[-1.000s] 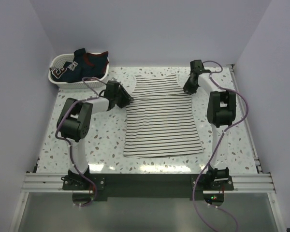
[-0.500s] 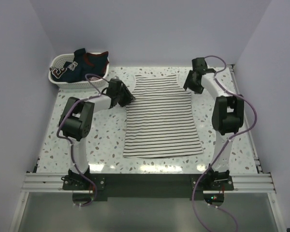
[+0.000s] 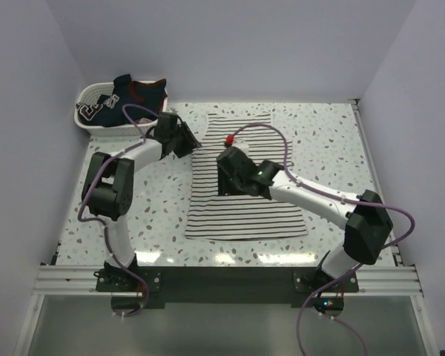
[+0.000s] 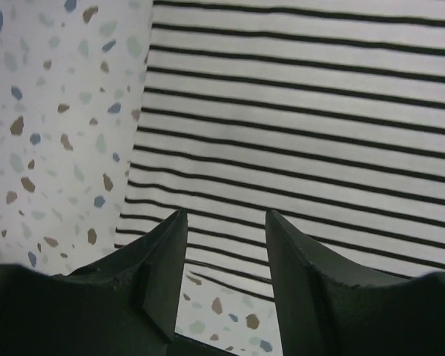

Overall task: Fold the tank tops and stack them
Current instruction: Fold the tank top

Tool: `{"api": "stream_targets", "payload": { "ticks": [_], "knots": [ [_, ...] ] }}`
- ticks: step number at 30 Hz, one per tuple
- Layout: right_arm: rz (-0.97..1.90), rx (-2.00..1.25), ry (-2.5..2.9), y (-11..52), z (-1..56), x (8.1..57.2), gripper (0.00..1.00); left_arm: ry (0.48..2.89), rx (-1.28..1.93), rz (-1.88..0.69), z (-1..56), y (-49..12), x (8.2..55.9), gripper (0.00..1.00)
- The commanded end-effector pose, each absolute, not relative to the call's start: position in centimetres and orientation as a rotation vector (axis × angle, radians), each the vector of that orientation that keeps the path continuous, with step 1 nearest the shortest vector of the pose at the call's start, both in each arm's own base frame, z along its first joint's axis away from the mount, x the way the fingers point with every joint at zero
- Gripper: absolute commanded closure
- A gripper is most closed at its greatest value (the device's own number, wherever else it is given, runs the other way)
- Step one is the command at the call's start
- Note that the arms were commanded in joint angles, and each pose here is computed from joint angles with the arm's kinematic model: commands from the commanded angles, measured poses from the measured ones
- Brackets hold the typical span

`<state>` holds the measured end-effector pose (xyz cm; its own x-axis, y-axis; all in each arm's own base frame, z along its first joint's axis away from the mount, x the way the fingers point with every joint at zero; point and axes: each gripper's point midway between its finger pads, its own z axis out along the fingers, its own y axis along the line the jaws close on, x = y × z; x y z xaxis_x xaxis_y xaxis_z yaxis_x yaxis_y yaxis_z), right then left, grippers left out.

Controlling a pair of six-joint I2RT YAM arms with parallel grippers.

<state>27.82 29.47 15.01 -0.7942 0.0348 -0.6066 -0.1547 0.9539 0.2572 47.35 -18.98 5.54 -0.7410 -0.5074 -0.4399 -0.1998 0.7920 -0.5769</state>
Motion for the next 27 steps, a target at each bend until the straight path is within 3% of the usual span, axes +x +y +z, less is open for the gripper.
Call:
{"api": "stream_targets", "payload": {
  "ticks": [1, 7, 13, 27],
  "knots": [
    [0.380, -0.053, 2.426, 33.5, 14.7, 25.0, 0.51, 2.262, -0.558, -0.632, 12.5, -14.9, 47.9, 0.49],
    [0.339, -0.226, 2.447, 40.4, 12.5, 20.2, 0.56, 2.167, -0.674, -0.557, 17.8, -8.0, 47.5, 0.50],
    [0.274, -0.338, 2.461, 44.3, 10.3, 17.4, 0.59, 2.100, -0.643, -0.595, 21.7, -6.0, 46.6, 0.50],
    [0.090, -0.381, 2.483, 44.8, 4.6, 16.9, 0.60, 2.123, -0.626, -0.657, 20.5, -6.8, 46.2, 0.51]
  ]
}}
